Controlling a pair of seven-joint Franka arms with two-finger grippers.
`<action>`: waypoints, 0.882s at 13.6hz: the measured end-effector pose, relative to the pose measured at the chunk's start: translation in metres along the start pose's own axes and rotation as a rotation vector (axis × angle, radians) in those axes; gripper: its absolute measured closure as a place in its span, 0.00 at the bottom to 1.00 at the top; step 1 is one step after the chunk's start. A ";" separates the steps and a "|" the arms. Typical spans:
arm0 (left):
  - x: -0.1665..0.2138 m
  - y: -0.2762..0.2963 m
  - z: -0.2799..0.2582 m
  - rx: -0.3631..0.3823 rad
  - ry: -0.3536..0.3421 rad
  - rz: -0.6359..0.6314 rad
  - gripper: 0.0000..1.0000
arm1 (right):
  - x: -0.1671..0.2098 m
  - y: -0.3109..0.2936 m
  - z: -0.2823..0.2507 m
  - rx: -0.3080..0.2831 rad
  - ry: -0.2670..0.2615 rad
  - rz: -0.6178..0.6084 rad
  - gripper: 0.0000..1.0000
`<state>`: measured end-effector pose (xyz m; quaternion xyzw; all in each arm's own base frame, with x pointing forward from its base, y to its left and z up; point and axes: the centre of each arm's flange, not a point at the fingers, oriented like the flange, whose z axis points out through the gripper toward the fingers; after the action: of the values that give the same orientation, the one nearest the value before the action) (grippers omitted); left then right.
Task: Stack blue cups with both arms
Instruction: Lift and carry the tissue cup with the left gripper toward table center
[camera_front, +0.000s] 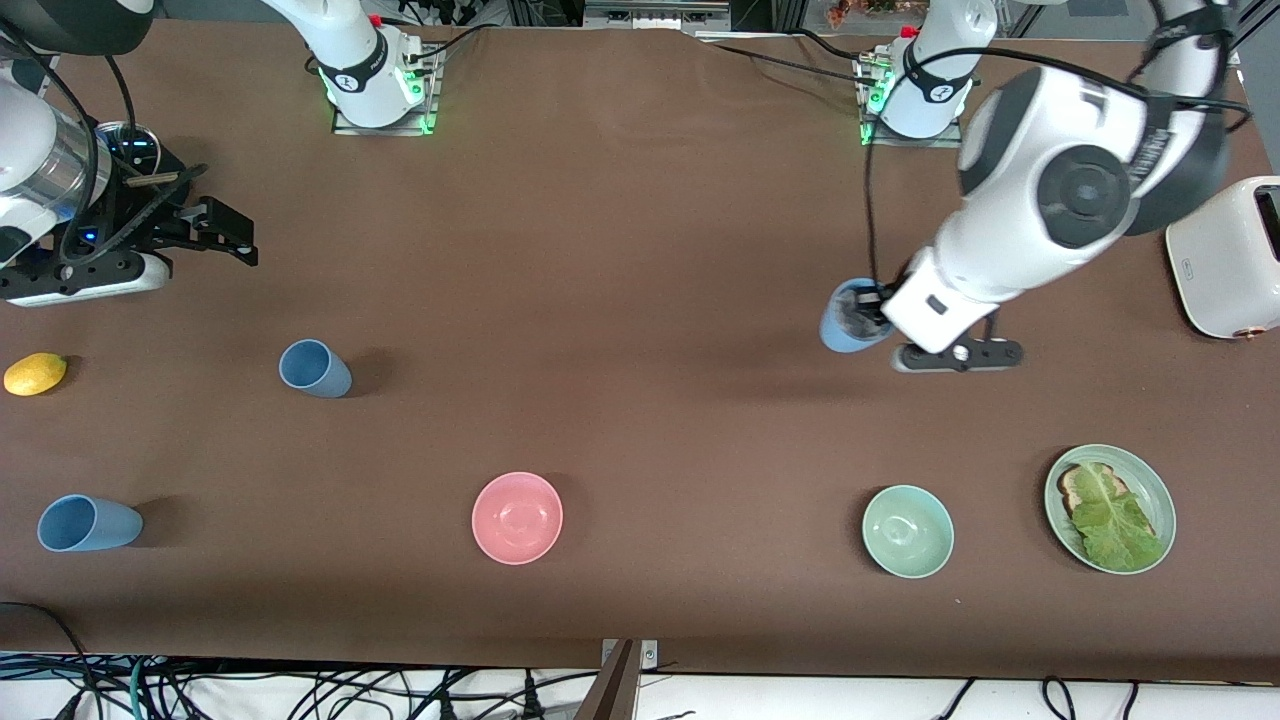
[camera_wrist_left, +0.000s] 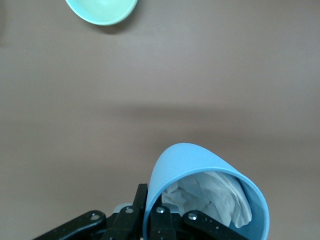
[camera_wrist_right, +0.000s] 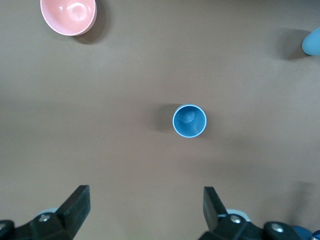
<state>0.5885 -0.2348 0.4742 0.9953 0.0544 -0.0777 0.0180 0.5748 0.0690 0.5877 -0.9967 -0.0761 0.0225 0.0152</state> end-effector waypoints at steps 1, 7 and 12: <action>-0.006 0.020 0.004 0.004 -0.002 -0.035 0.94 | 0.000 0.000 0.000 0.000 0.000 0.000 0.00; -0.043 0.139 0.045 -0.026 0.002 -0.238 0.94 | 0.001 -0.002 0.000 0.000 0.008 -0.003 0.00; -0.046 0.198 0.102 -0.089 0.059 -0.374 0.94 | 0.002 -0.008 -0.001 0.000 0.013 -0.013 0.00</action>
<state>0.5499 -0.4407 0.3858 0.9680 0.2421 -0.0478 0.0455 0.5753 0.0774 0.5888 -0.9964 -0.0823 0.0161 0.0157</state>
